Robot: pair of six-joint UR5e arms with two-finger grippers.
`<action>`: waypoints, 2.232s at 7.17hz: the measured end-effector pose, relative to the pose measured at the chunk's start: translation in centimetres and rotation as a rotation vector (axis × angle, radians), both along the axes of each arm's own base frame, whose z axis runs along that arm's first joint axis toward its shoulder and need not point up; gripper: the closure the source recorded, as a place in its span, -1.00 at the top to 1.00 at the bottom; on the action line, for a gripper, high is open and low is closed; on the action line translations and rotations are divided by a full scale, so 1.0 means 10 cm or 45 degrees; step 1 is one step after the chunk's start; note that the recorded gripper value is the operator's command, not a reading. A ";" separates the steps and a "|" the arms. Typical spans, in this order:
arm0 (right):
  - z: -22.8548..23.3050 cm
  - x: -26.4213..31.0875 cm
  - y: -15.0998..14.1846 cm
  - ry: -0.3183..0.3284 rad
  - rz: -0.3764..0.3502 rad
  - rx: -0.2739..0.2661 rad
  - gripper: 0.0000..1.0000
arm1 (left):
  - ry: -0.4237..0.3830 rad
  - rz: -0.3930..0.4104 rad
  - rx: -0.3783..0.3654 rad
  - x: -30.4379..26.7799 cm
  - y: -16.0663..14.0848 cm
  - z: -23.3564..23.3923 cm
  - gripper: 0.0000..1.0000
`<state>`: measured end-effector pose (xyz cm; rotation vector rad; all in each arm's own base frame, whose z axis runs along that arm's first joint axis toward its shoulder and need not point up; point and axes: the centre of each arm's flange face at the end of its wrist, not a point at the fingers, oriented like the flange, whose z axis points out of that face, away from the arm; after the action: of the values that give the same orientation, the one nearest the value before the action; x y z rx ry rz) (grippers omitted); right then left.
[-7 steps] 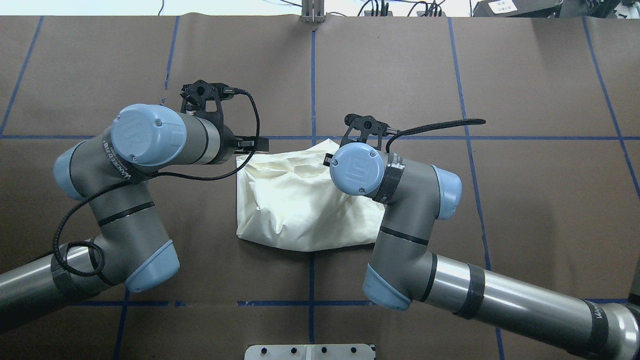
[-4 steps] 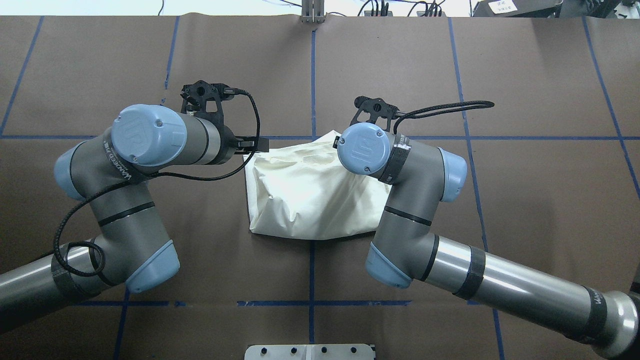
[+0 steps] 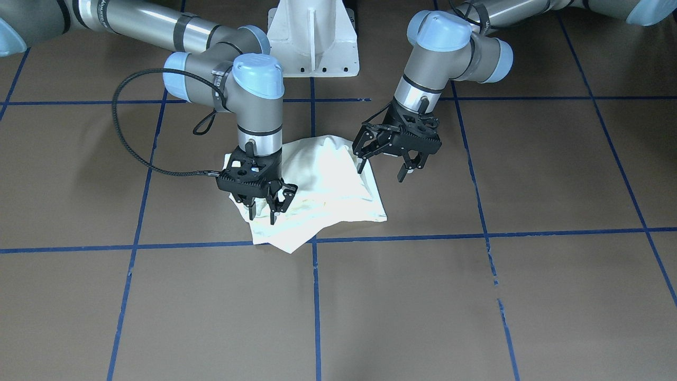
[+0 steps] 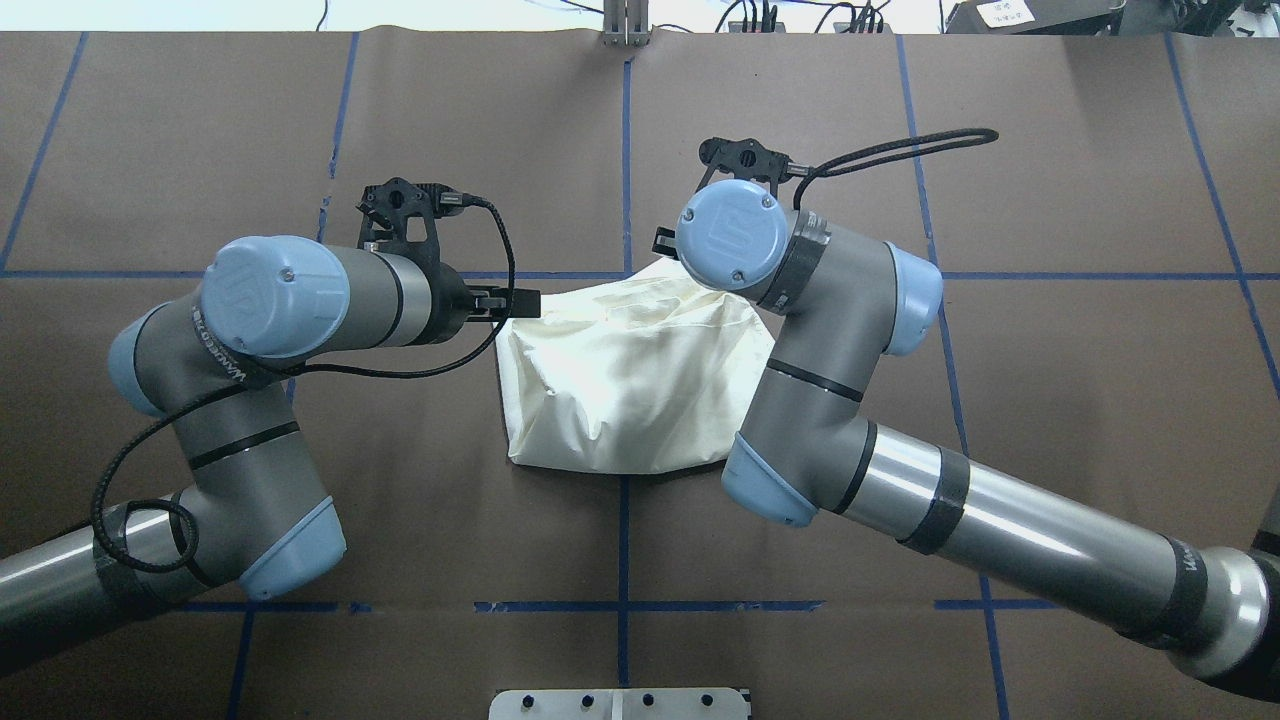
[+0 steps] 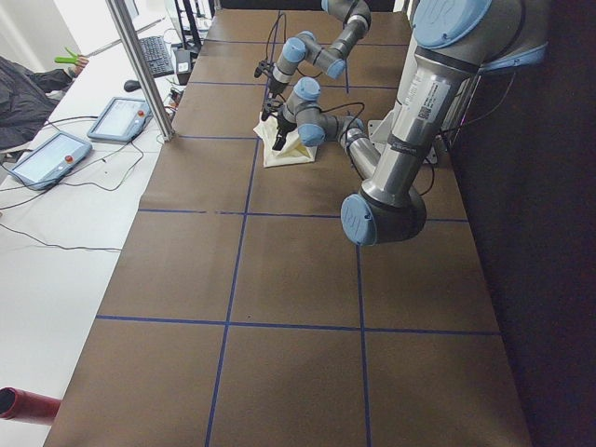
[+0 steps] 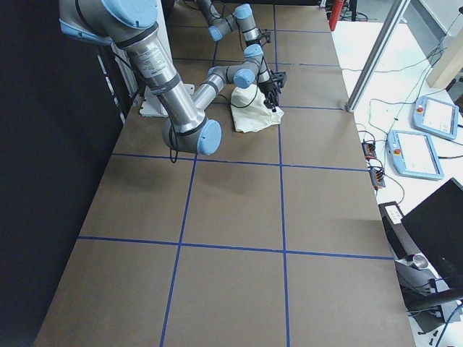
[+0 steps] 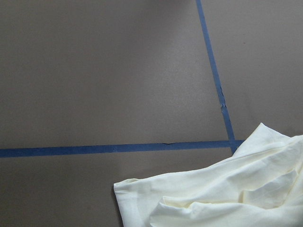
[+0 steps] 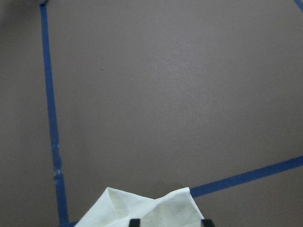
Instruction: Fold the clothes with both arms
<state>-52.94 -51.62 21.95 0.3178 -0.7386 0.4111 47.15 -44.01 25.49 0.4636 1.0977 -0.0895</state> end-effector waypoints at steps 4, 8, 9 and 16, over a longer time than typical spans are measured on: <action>-0.10 0.74 -0.28 -0.046 -0.211 0.072 1.00 | 0.102 0.241 0.393 0.29 0.71 0.16 1.00; -0.03 0.87 -0.28 -0.046 -0.213 0.077 1.00 | 0.057 0.337 0.575 0.59 0.84 0.48 1.00; 0.00 0.90 -0.27 -0.044 -0.210 0.076 1.00 | 0.079 0.345 0.588 0.66 0.88 0.54 1.00; 0.06 0.97 -0.29 -0.037 -0.196 0.072 1.00 | 0.216 0.469 0.643 0.92 1.36 0.44 1.00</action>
<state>-43.19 -54.55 22.50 0.3064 -0.7986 0.2498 56.38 -30.42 29.86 0.7038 1.3588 0.4904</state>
